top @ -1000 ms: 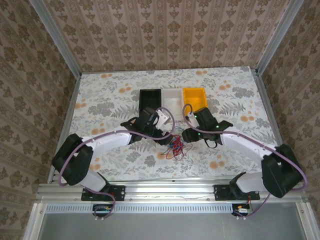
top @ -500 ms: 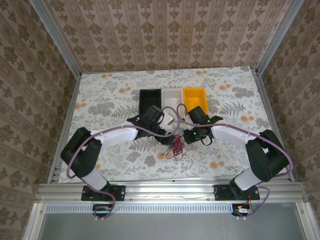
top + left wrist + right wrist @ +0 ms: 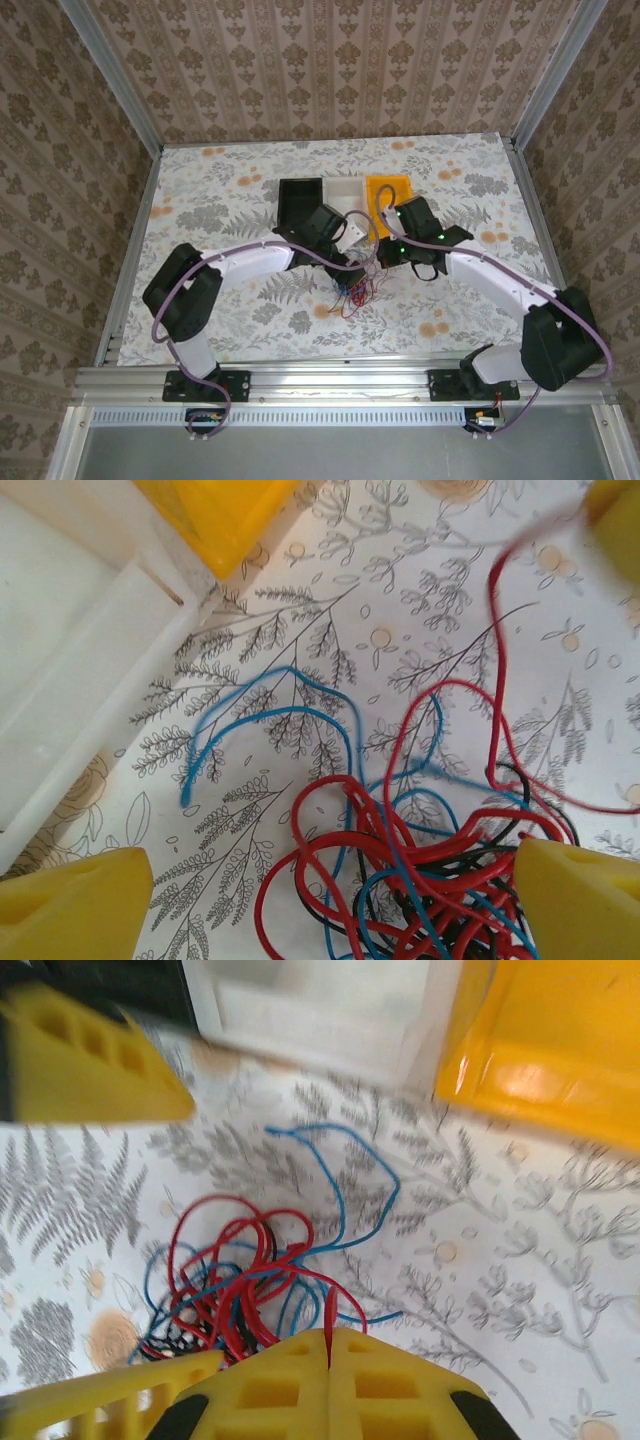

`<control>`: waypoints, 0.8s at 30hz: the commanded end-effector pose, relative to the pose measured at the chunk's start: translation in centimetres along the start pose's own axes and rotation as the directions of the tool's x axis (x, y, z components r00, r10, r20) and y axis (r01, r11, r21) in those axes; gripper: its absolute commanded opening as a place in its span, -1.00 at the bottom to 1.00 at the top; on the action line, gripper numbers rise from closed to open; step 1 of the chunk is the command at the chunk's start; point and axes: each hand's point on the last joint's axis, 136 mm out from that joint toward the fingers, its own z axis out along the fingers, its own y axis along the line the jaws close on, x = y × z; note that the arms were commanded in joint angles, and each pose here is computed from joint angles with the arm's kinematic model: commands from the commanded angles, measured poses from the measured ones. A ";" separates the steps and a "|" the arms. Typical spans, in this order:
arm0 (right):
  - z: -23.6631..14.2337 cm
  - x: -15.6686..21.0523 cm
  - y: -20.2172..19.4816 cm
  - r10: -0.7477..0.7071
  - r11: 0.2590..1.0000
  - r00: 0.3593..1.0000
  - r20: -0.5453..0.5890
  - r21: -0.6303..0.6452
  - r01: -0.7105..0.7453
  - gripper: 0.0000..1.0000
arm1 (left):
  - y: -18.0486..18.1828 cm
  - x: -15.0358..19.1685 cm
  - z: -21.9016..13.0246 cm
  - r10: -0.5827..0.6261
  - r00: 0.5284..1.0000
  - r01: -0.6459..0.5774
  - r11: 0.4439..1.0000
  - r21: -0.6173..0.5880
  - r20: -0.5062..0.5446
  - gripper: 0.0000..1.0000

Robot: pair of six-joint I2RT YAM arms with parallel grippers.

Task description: Untangle the cables

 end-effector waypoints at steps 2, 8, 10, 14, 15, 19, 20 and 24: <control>-2.4 -3.9 -0.6 0.122 0.992 0.982 0.144 -0.031 -0.118 -1.00 | -0.5 0.9 1.2 0.006 0.999 -0.004 0.999 0.038 -0.039 0.84; -4.0 -6.3 -0.9 0.189 0.982 0.957 0.220 -0.072 -0.177 -1.00 | 0.7 1.3 3.1 -0.013 0.999 0.014 1.000 0.009 -0.045 0.64; -5.0 -7.2 -1.9 0.204 0.979 0.942 0.267 -0.037 -0.201 -1.00 | 1.1 1.6 3.5 -0.020 0.999 0.020 1.000 -0.005 -0.048 0.47; -8.2 -9.4 -4.7 0.229 0.963 0.891 0.393 0.044 -0.267 -1.00 | 1.3 2.7 3.7 -0.035 0.997 0.034 0.999 -0.010 -0.070 0.42; -9.3 -10.1 -5.3 0.226 0.958 0.875 0.429 0.063 -0.279 -1.00 | 1.4 2.9 3.7 -0.039 0.997 0.038 0.999 -0.014 -0.073 0.42; -12.7 -12.4 -7.5 0.204 0.940 0.823 0.530 0.130 -0.317 -1.00 | 1.9 3.9 3.4 -0.051 0.995 0.048 0.998 -0.036 -0.087 0.47; -13.5 -13.0 -8.0 0.199 0.935 0.813 0.548 0.142 -0.325 -1.00 | 2.0 4.1 3.4 -0.053 0.995 0.050 0.998 -0.037 -0.090 0.51; -15.9 -15.3 -9.4 0.180 0.925 0.780 0.599 0.167 -0.342 -1.00 | 2.3 5.2 3.2 -0.070 0.992 0.065 0.997 -0.048 -0.101 0.62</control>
